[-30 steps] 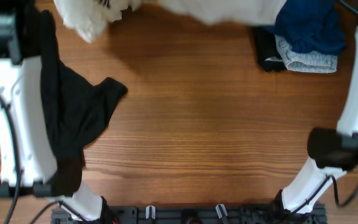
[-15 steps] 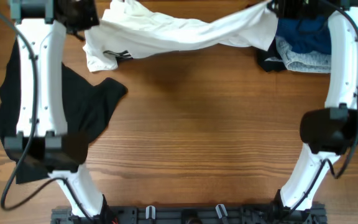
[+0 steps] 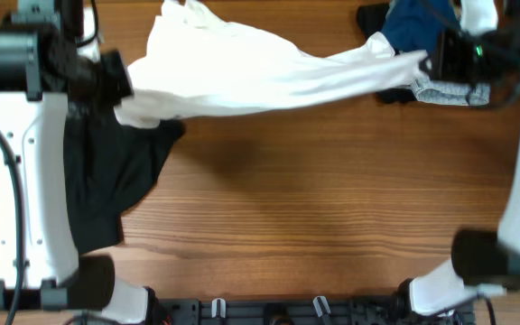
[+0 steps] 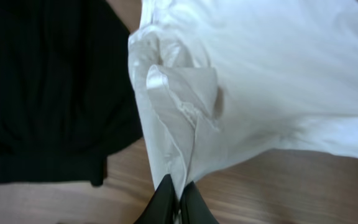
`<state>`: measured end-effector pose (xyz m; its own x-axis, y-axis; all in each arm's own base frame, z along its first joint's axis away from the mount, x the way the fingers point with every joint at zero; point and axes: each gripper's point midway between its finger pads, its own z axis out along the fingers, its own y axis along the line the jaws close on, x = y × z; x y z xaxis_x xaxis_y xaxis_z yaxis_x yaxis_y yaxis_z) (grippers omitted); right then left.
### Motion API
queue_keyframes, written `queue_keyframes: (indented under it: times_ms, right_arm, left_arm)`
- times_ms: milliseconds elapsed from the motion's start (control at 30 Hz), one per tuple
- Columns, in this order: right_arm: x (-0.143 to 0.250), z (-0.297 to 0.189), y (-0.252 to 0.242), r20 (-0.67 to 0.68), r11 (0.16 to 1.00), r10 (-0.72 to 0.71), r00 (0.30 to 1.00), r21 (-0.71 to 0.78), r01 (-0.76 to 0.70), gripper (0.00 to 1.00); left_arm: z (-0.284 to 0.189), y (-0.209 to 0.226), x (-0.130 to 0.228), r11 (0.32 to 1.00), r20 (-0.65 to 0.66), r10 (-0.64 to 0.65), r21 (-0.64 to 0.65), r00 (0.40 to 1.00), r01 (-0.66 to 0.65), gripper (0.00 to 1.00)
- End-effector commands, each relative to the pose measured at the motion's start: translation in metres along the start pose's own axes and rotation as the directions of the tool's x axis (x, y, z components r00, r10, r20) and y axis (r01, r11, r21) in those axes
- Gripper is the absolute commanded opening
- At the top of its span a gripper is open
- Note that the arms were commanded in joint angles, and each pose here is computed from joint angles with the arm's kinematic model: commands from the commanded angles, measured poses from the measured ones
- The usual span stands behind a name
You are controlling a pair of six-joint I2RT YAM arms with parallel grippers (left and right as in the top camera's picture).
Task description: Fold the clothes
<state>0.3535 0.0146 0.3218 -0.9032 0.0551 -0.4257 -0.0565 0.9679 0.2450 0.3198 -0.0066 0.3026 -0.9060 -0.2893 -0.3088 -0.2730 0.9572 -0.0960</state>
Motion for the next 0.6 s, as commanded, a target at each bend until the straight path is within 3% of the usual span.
queue_keyframes:
  times_ms: [0, 367, 567]
  right_arm:
    - [0.044, -0.014, -0.009, -0.026, 0.996, 0.027, 0.999, 0.085, -0.025, 0.05]
    - [0.185, 0.076, -0.036, -0.305, 0.973, 0.214, 0.928, 0.148, -0.176, 0.04]
    - [0.198, 0.085, -0.050, -0.301, 0.936, 0.320, 0.899, 0.247, -0.250, 0.04]
  left_arm:
    - [0.003, 0.016, 0.043, 0.998, -0.052, -0.066, -0.022, 0.996, 0.065, 0.04]
    - [0.046, 0.044, 0.163, 0.976, -0.130, -0.216, -0.019, 0.968, 0.215, 0.05]
    - [0.048, 0.050, 0.183, 0.967, -0.109, -0.253, -0.010, 0.961, 0.254, 0.09]
